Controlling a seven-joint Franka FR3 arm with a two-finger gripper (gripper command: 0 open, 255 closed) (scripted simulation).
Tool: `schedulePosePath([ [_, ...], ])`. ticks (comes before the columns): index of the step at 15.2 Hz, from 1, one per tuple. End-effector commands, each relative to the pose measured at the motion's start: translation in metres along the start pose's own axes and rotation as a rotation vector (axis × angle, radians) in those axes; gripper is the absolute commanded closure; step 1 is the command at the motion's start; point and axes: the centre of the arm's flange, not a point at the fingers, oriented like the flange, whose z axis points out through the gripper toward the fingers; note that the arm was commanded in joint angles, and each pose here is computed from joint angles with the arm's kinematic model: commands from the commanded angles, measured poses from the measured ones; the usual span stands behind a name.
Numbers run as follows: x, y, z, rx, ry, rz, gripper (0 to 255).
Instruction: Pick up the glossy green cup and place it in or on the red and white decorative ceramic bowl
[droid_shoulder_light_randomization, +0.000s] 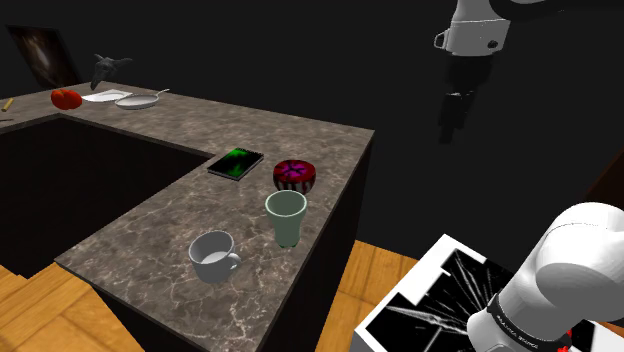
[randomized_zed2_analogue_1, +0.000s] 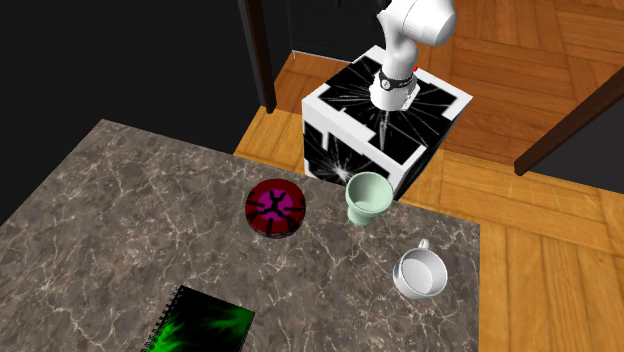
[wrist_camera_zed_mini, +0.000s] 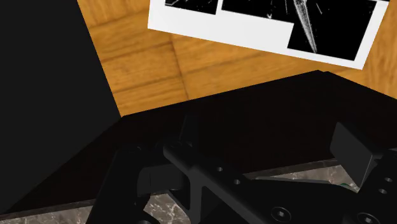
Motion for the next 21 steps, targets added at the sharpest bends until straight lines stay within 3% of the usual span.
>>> schedulePosePath([
  [1,0.0,0.0,0.0,0.0,0.0,0.0,0],
  [21,0.179,-0.12,0.118,0.123,0.08,0.121,0],
])
